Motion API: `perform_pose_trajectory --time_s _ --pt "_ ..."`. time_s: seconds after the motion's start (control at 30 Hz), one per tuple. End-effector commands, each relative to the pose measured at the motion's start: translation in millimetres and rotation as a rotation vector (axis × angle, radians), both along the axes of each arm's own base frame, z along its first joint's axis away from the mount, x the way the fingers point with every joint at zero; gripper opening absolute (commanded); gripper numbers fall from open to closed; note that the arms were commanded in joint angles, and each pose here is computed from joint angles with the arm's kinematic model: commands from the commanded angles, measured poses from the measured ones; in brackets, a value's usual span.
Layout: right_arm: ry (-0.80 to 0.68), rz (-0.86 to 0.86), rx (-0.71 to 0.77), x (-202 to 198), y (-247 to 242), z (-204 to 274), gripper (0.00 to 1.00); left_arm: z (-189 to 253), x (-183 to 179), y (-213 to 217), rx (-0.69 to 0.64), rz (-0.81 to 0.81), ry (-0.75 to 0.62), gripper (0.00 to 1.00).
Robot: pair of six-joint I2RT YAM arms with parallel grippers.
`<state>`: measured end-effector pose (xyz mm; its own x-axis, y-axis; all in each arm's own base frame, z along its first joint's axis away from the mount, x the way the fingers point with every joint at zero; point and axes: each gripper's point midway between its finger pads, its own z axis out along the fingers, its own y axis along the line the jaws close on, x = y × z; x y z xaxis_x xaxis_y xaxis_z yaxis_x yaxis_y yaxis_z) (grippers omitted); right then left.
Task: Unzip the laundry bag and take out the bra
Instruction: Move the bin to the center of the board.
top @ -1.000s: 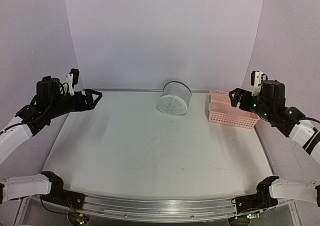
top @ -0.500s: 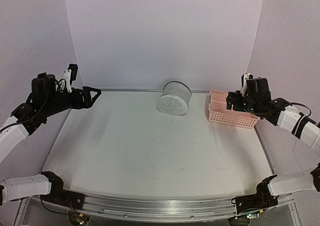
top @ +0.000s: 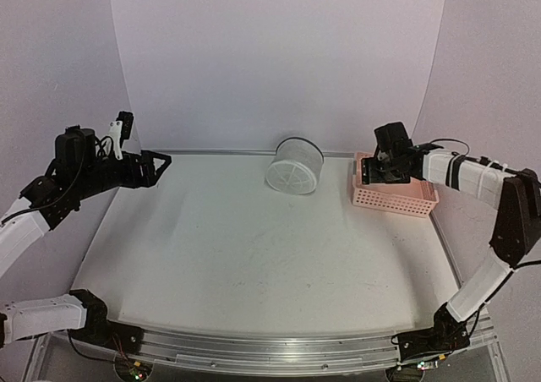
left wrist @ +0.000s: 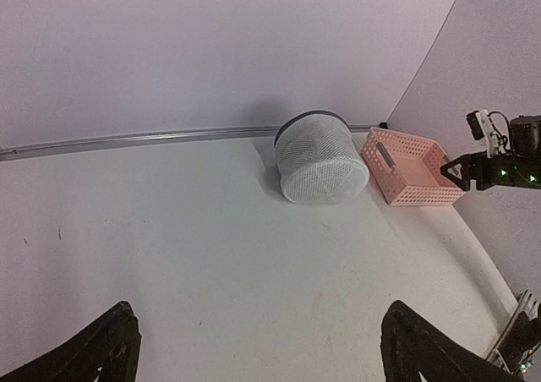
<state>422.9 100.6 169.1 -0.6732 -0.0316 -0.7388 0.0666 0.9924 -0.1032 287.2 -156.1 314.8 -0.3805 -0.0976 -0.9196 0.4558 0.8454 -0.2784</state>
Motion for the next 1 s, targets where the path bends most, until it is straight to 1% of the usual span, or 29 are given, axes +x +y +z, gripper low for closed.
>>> perform_pose_trajectory --time_s 0.0,0.1,0.23,0.37,0.47,0.7,0.77,0.97 --pt "-0.007 0.081 -0.008 34.6 23.6 14.0 0.87 4.3 -1.7 -0.6 0.012 -0.011 -0.026 1.00" --pt "0.064 0.156 -0.043 48.1 36.4 -0.9 0.87 5.7 -2.9 1.7 0.018 -0.003 -0.036 1.00" --pt "0.174 0.250 -0.111 56.6 46.6 -21.3 0.85 8.2 -4.9 4.8 0.020 0.006 -0.050 1.00" --pt "0.261 0.363 -0.180 52.9 52.1 -39.4 0.86 7.7 -5.5 4.3 0.025 0.002 -0.051 1.00" --pt "0.324 0.414 -0.237 47.9 49.6 -52.9 0.88 6.6 -4.6 3.2 0.030 -0.004 -0.047 1.00" --pt "0.418 0.391 -0.457 44.9 17.2 -70.8 0.88 2.9 -2.7 1.3 0.038 -0.011 -0.035 1.00" --pt "0.427 0.388 -0.484 44.3 12.3 -71.9 0.87 2.7 -2.9 0.7 0.038 -0.014 -0.034 1.00" --pt "0.439 0.395 -0.497 42.3 5.5 -73.0 0.82 2.1 -3.5 -0.2 0.036 -0.019 -0.032 1.00"
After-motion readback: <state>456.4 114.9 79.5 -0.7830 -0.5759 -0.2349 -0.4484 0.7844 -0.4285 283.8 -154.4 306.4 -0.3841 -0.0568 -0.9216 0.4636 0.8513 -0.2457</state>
